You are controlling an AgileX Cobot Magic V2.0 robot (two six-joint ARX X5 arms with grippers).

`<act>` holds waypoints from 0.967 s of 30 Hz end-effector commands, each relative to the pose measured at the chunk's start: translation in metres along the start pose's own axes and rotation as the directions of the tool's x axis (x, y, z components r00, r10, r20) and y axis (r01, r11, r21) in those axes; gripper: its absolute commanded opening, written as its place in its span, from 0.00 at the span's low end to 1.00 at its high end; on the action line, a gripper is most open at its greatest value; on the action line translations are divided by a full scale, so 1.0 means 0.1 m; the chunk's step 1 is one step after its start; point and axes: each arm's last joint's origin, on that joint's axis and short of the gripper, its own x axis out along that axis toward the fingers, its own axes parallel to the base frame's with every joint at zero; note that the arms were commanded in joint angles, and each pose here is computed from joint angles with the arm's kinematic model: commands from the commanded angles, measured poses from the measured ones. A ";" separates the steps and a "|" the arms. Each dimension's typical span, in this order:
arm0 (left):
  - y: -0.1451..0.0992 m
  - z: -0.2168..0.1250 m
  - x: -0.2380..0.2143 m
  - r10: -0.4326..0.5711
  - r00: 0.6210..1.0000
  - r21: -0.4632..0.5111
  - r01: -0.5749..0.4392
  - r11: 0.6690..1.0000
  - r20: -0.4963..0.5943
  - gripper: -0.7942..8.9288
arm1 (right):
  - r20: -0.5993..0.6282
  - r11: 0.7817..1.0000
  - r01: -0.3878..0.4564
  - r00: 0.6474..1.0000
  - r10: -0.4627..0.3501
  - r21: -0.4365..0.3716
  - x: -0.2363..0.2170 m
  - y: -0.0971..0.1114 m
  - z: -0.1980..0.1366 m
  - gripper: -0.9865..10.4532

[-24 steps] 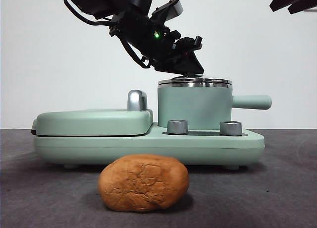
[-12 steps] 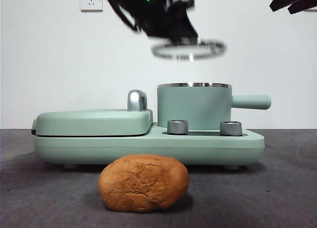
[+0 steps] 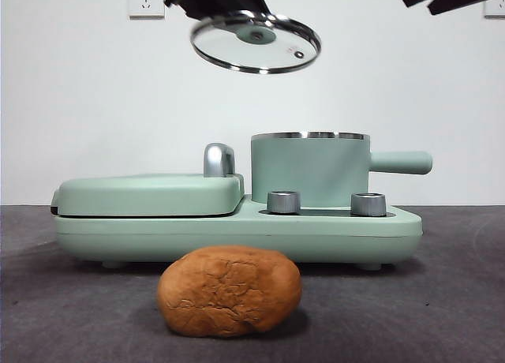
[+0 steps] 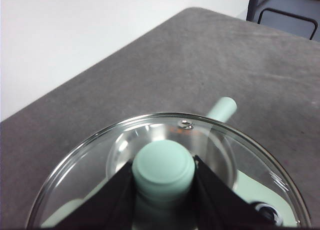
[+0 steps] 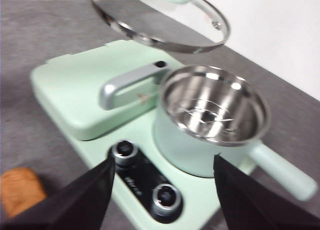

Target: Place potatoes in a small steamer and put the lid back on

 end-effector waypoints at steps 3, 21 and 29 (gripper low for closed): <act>-0.04 0.25 -0.44 0.021 0.996 0.019 -0.023 1.000 0.085 0.09 | -0.013 0.995 -0.091 0.996 0.090 -0.042 0.05 0.13 0.05 0.36; -0.13 -0.10 -1.48 0.168 0.985 -0.029 -0.167 0.986 0.038 0.09 | -0.294 0.894 -0.431 0.876 0.383 -0.119 0.86 0.75 -0.19 0.36; -0.16 -0.14 -1.80 0.209 0.977 -0.044 -0.208 0.977 0.030 0.09 | -0.391 0.876 -0.475 0.824 0.411 -0.080 1.25 0.85 -0.42 0.41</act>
